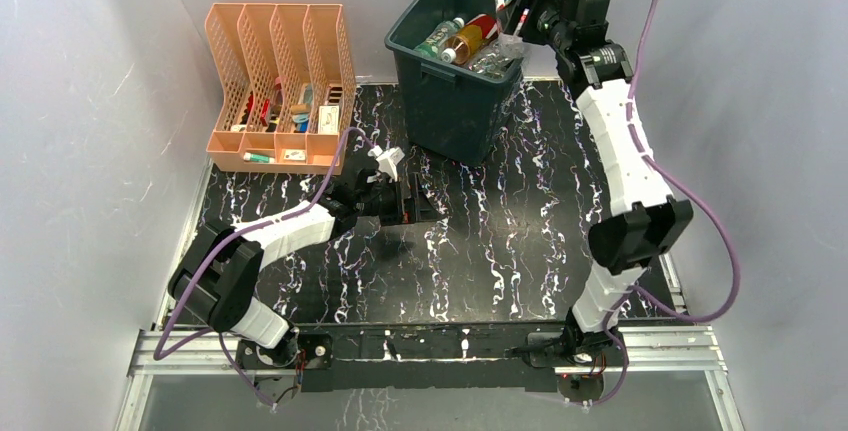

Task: Put the plastic bottles in the bin
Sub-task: Place the plastic bottle in the trash bin.

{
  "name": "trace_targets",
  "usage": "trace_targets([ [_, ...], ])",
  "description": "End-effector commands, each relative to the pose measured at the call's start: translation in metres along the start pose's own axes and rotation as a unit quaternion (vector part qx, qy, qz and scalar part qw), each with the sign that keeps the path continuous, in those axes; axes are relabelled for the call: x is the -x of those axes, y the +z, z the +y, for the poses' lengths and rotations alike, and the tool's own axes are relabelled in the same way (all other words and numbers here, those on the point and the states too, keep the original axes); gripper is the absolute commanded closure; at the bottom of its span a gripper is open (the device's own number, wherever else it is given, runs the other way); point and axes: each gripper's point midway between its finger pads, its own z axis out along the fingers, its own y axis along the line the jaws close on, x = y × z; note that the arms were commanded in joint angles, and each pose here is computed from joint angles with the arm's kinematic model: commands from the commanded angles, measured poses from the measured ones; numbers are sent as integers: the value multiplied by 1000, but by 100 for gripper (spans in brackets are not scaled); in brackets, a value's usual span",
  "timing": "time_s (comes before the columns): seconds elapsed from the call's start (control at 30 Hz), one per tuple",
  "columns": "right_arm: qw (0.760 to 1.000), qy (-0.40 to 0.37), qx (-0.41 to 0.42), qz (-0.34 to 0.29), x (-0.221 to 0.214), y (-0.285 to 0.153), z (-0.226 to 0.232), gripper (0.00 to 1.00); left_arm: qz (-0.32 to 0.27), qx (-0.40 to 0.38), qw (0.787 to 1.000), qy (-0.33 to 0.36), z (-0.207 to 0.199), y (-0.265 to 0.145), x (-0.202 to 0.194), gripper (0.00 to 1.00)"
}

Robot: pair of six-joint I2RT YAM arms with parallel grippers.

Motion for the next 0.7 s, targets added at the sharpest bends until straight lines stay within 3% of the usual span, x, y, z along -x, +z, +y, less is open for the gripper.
trace_targets([
  [0.0,997,23,60,-41,29,22,9,53,-4,-18,1000,9,-10,-5,5,2],
  [0.53,996,38,75,40,-30,81,-25,48,0,-21,1000,11,-13,-4,8,2],
  [0.6,995,35,77,42,-31,81,-25,43,-2,-20,1000,15,-15,-5,9,2],
  [0.67,995,32,82,43,-30,80,-24,31,-2,-19,1000,15,-15,-5,10,2],
])
